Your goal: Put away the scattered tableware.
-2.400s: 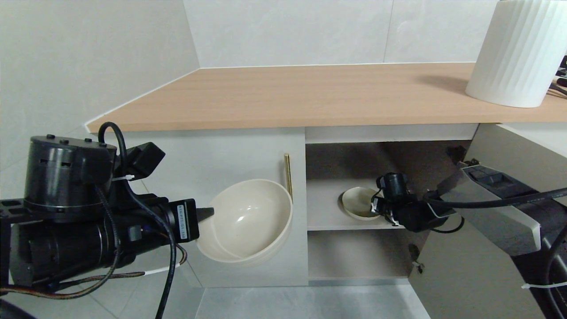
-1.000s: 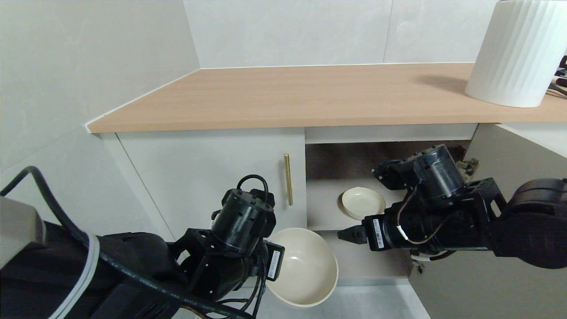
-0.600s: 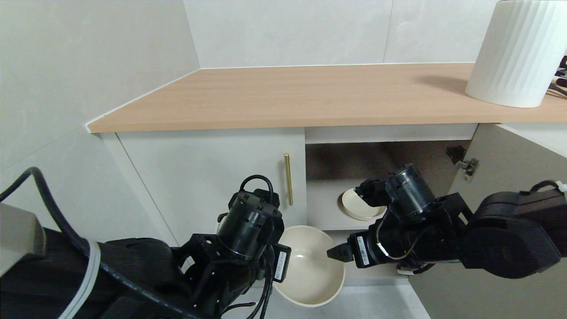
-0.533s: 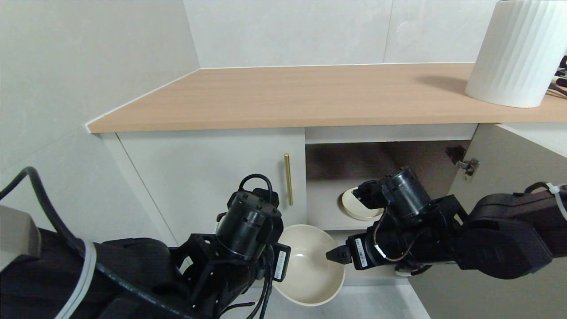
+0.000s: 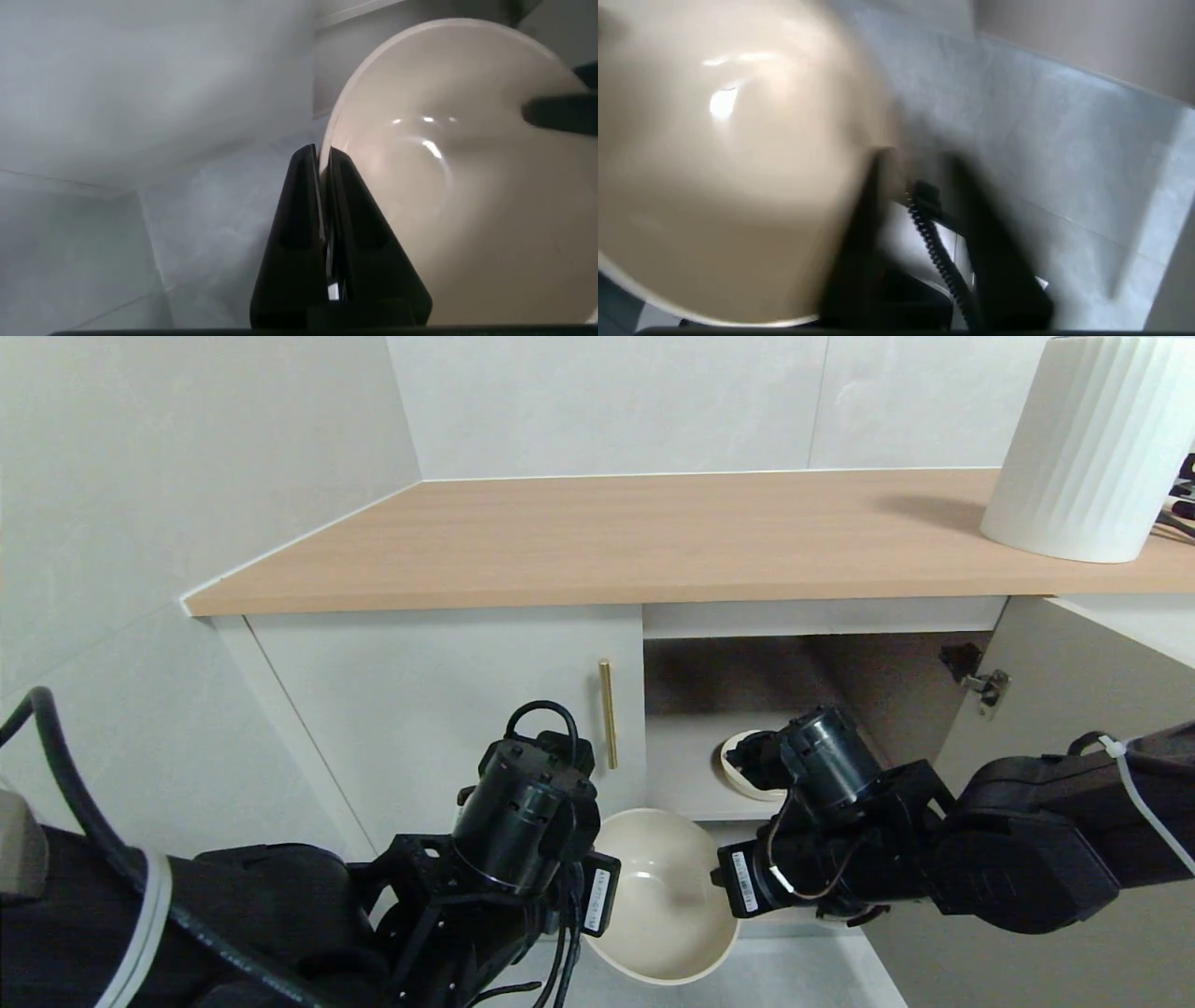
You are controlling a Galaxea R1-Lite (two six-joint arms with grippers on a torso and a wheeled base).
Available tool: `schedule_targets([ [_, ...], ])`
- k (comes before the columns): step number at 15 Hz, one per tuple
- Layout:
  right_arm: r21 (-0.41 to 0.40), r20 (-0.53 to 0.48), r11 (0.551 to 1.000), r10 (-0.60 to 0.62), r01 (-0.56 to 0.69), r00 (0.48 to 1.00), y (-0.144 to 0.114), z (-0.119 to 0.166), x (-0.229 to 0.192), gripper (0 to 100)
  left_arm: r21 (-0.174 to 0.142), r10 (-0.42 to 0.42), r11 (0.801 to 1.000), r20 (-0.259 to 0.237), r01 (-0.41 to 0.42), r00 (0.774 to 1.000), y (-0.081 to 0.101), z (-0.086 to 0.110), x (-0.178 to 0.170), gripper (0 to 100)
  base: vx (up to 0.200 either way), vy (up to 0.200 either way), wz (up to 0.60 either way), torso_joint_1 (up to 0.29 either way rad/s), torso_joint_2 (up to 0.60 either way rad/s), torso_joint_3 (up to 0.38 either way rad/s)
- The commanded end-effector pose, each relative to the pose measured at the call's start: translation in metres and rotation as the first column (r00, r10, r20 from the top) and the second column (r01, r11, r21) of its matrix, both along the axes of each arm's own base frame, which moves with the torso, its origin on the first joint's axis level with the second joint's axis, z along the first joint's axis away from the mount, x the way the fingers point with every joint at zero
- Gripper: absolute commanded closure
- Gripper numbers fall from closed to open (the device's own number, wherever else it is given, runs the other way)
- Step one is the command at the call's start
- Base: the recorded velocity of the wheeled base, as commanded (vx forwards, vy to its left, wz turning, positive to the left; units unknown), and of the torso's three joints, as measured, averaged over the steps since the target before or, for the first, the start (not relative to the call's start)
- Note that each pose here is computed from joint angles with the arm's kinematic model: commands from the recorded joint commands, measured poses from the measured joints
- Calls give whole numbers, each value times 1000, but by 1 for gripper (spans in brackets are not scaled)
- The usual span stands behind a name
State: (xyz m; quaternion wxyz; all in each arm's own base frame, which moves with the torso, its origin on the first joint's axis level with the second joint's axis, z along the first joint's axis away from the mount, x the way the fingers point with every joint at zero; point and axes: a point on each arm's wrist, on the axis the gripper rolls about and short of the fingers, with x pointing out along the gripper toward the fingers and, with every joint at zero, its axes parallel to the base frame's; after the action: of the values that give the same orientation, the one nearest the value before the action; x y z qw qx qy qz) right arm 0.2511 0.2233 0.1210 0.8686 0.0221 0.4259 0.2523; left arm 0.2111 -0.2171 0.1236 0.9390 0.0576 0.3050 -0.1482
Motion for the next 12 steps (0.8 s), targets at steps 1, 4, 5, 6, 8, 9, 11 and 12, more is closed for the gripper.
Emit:
schedule_targets([
  [1, -4, -2, 1000, 0, 0, 1000, 0, -1, 0, 100, -3, 1, 1000, 4, -1, 1000, 0, 1, 0, 100, 0, 0, 0, 0, 0, 0],
  [4, -5, -1, 1000, 1, -1, 1000, 1, -1, -1, 100, 1, 3, 1000, 0, -3, 1000, 1, 0, 0, 100, 0, 0, 0, 0, 0, 0],
  [5, -6, -2, 1000, 1, -1, 1000, 1, -2, -1, 100, 4, 2, 1000, -1, -2, 1000, 1, -1, -1, 100, 0, 0, 0, 0, 0, 0],
  [6, -6, -2, 1000, 2, -2, 1000, 1, -2, -1, 100, 3, 4, 1000, -1, -4, 1000, 1, -1, -1, 0, 0, 0, 0, 0, 0, 0],
  [8, -6, -2, 1000, 2, -2, 1000, 1, -2, -1, 100, -6, 6, 1000, 8, -6, 1000, 1, 3, -1, 0, 0, 0, 0, 0, 0, 0],
  [9, -5, -1, 1000, 0, 0, 1000, 1, -1, -1, 100, -9, 15, 1000, 21, -15, 1000, 3, 6, -2, 0, 0, 0, 0, 0, 0, 0],
  [11, -1, -7, 999, -41, 41, 999, -5, -2, 5, 100, -12, 32, 999, 36, -32, 999, 5, 10, -2, 0, 0, 0, 0, 0, 0, 0],
  [12, 18, -16, 994, -105, 105, 994, -13, -1, 16, 100, -13, 35, 999, 39, -34, 999, 6, 11, -2, 0, 0, 0, 0, 0, 0, 0],
])
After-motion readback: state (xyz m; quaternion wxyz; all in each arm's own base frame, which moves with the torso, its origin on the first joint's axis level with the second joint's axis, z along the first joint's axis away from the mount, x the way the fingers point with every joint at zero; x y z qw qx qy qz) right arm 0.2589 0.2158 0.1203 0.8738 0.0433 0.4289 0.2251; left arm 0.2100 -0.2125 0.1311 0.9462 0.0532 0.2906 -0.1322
